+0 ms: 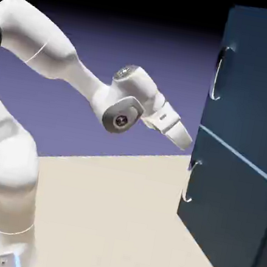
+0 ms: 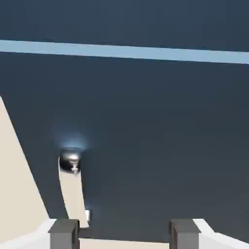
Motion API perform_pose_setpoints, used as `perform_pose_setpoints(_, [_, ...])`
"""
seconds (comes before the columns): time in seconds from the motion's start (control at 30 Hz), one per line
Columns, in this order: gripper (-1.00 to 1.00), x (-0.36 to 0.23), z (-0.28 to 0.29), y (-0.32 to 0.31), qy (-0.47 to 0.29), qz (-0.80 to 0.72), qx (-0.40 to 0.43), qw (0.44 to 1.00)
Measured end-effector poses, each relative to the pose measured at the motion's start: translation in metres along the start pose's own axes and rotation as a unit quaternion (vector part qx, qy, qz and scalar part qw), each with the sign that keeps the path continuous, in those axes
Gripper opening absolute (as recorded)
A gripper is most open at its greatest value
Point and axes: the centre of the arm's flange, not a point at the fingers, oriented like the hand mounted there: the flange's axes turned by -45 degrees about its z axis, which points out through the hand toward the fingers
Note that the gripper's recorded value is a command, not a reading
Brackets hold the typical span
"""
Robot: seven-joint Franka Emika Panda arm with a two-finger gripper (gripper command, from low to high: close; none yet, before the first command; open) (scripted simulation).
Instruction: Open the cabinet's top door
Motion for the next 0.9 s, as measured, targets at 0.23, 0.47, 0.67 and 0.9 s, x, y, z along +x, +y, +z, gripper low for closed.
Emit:
perform_pose_setpoints(0.23, [0.0,0.03,-0.019,0.015,0.041,0.177,0.008,0.983])
perform_pose_setpoints(0.47, [0.0,0.053,-0.037,0.026,0.08,0.345,0.031,0.935])
perform_pose_setpoints(0.67, [0.0,0.067,-0.051,0.03,0.107,0.477,0.062,0.87])
perform_pose_setpoints(0.9, [0.0,0.078,-0.064,0.029,0.129,0.614,0.109,0.771])
